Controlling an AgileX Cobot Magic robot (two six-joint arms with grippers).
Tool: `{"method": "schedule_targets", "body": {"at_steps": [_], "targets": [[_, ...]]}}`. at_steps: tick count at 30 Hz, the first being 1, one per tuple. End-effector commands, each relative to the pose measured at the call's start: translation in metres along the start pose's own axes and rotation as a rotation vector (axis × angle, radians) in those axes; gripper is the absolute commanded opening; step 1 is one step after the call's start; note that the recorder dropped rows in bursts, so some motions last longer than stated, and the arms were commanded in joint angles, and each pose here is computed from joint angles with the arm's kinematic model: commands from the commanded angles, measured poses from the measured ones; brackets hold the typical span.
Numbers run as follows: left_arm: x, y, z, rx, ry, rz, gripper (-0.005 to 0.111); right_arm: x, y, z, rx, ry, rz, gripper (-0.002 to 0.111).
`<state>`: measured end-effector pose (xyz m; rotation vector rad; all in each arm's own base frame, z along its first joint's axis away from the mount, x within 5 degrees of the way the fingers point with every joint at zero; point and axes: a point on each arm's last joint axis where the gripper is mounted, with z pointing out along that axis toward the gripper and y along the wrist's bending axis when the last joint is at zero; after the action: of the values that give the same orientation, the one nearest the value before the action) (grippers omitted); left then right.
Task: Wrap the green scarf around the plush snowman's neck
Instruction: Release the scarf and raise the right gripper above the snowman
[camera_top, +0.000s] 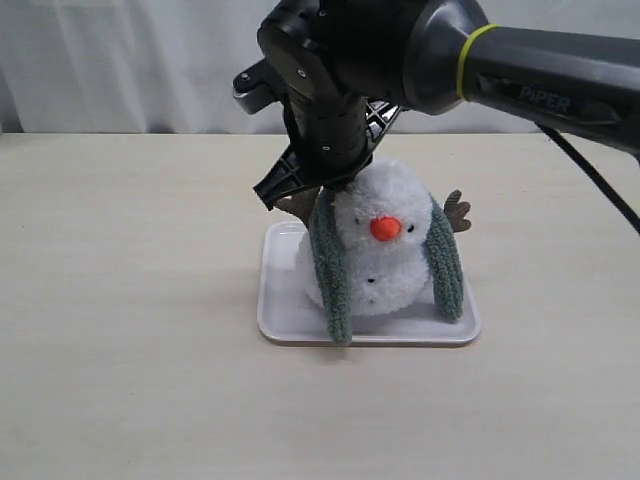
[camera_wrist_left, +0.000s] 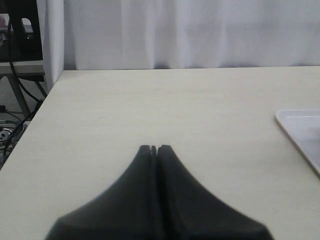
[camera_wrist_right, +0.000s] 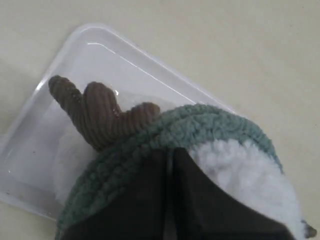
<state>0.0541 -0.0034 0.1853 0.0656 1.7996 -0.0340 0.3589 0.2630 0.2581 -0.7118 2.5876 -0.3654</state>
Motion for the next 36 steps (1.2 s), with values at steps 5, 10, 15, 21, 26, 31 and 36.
{"method": "schedule_targets", "body": {"at_steps": [5,10,15,21,26,31,36], "targets": [[0.000,0.000,0.000,-0.004,-0.009,-0.004,0.000,-0.002,0.012,0.020,-0.054,0.016,0.003,0.004],[0.000,0.000,0.000,-0.004,-0.009,-0.004,0.000,0.002,0.015,0.027,-0.044,0.064,-0.021,0.004],[0.000,0.000,0.000,-0.004,-0.009,-0.004,0.000,0.003,0.015,0.028,-0.037,0.080,-0.028,0.004],[0.000,0.000,0.000,-0.004,-0.009,-0.004,0.000,0.004,0.014,0.028,-0.035,0.088,-0.035,0.004],[0.000,0.000,0.000,-0.004,-0.009,-0.004,0.000,0.002,0.008,0.012,-0.042,0.045,-0.027,0.004],[0.000,0.000,0.000,-0.004,-0.009,-0.004,0.000,0.001,-0.004,-0.013,-0.046,-0.002,-0.004,0.004],[0.000,0.000,0.000,-0.004,-0.009,-0.004,0.000,0.005,-0.015,-0.038,-0.050,-0.020,0.012,0.004]]}}
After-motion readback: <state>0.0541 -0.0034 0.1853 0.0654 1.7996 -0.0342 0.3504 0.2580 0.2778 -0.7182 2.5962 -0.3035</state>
